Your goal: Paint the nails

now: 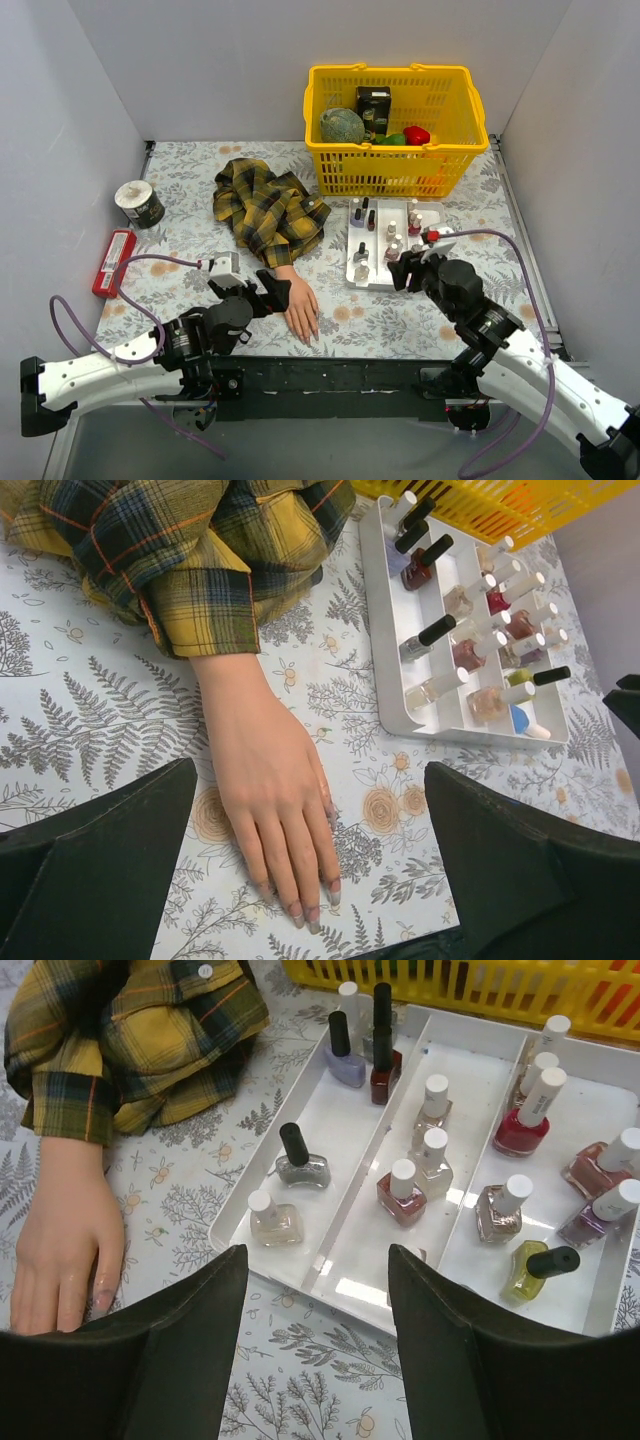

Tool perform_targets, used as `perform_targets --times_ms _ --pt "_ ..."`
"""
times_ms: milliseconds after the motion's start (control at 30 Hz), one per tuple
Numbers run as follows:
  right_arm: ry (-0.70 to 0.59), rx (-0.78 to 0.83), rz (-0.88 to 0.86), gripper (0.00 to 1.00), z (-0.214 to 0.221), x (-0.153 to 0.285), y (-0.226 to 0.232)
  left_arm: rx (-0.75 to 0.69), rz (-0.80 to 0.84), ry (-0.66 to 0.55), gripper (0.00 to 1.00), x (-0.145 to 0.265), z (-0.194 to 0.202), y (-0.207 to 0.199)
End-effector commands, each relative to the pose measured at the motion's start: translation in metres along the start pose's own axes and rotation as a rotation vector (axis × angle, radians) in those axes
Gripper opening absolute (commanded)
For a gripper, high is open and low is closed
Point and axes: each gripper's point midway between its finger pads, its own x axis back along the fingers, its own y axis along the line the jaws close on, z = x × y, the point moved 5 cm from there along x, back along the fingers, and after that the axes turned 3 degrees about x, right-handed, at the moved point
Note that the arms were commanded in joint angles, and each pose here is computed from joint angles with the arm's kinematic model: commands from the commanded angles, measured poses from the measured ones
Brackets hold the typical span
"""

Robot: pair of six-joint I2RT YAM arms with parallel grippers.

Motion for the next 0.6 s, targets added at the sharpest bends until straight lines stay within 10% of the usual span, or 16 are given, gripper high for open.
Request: perform_targets --times_ms 0,567 --pt "-0.146 -0.084 0.076 0.66 -0.007 0.01 -0.013 0.027 -0.008 -0.026 0.98 -0.002 0.001 0.003" --pt "-0.256 -0.117 0.068 0.63 -0.013 0.025 -0.018 0.049 -0.008 -0.052 0.98 -0.001 -0.003 0.005"
